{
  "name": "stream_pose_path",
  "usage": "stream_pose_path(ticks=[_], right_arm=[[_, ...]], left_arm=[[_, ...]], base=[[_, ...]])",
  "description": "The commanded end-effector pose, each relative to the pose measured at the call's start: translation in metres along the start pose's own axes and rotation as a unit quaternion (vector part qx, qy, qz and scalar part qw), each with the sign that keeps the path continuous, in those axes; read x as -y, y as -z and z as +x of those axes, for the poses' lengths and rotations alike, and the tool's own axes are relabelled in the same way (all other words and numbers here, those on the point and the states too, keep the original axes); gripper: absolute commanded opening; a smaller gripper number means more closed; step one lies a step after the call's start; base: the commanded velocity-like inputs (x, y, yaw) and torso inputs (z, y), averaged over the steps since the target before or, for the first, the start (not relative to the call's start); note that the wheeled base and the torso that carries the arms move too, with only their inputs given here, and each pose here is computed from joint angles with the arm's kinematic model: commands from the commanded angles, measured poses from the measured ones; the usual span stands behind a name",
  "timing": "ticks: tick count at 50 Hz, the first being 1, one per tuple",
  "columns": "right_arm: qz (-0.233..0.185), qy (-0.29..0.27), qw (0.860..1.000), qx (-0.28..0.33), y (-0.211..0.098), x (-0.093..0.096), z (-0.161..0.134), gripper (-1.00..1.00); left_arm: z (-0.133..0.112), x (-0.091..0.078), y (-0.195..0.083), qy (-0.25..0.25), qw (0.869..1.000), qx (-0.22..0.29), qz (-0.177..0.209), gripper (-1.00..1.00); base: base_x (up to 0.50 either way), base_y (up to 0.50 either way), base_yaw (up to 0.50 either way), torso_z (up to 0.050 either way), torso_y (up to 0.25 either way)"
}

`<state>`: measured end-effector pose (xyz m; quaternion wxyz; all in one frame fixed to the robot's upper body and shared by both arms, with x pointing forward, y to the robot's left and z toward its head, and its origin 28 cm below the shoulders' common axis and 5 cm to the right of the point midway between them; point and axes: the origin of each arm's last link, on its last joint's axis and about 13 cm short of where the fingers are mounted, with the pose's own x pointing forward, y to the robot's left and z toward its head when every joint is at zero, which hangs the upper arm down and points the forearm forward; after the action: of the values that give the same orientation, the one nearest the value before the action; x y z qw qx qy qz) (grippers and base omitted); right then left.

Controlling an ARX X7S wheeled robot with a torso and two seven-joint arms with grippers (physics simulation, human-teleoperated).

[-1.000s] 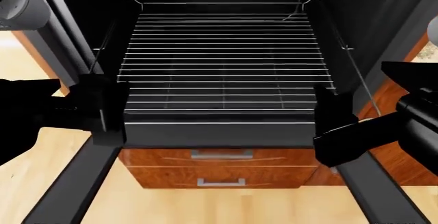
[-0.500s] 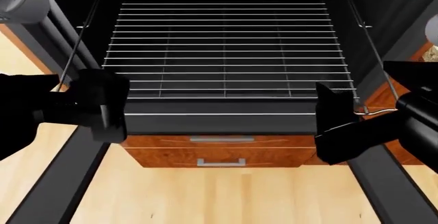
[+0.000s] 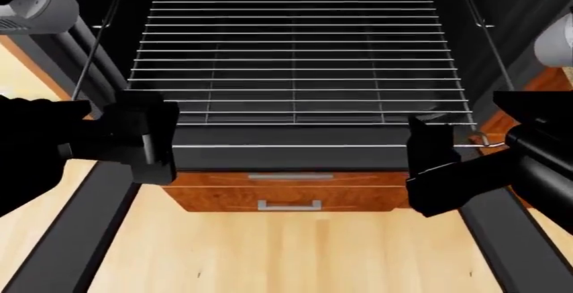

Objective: Fully slide the oven rack out.

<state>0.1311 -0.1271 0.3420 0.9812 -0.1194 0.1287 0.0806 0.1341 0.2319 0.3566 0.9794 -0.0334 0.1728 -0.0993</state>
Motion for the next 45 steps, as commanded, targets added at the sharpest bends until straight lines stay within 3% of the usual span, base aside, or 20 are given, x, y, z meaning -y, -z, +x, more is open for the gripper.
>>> stream_pose_path(ticks=[1,13,22,31,37,45], right_arm=[[0.0,0.002,1.0,-0.005,0.001,0.0,0.0,1.0],[0.001,0.007,1.0,-0.005,-0.002,-0.002,0.0,1.0],[0.032,0.002,0.999,-0.02,-0.026,0.0,0.008,1.0],[0.046,-0.019,0.997,-0.056,-0.061,0.003,0.033,1.0],[0.057,-0.029,0.994,-0.09,-0.066,0.004,0.057,1.0],[0.076,-0.03,0.991,-0.105,-0.072,0.009,0.088,1.0]], left_arm=[[0.001,-0.001,0.001,0.001,1.0,-0.002,-0.002,1.0],[0.001,-0.001,0.0,0.002,1.0,0.002,-0.003,1.0],[0.008,0.004,-0.014,0.003,1.0,0.004,-0.002,1.0],[0.035,0.012,-0.033,0.016,1.0,-0.019,-0.001,1.0],[0.056,0.017,-0.041,0.032,0.999,-0.034,-0.004,1.0],[0.087,0.016,-0.047,0.016,0.998,-0.052,0.005,1.0]], base=[[0.0,0.0,0.0,0.0,-0.096],[0.0,0.0,0.0,0.0,-0.085],[0.0,0.0,0.0,0.0,0.0],[0.0,0.0,0.0,0.0,0.0],[0.0,0.0,0.0,0.0,0.0],[0.0,0.0,0.0,0.0,0.0]])
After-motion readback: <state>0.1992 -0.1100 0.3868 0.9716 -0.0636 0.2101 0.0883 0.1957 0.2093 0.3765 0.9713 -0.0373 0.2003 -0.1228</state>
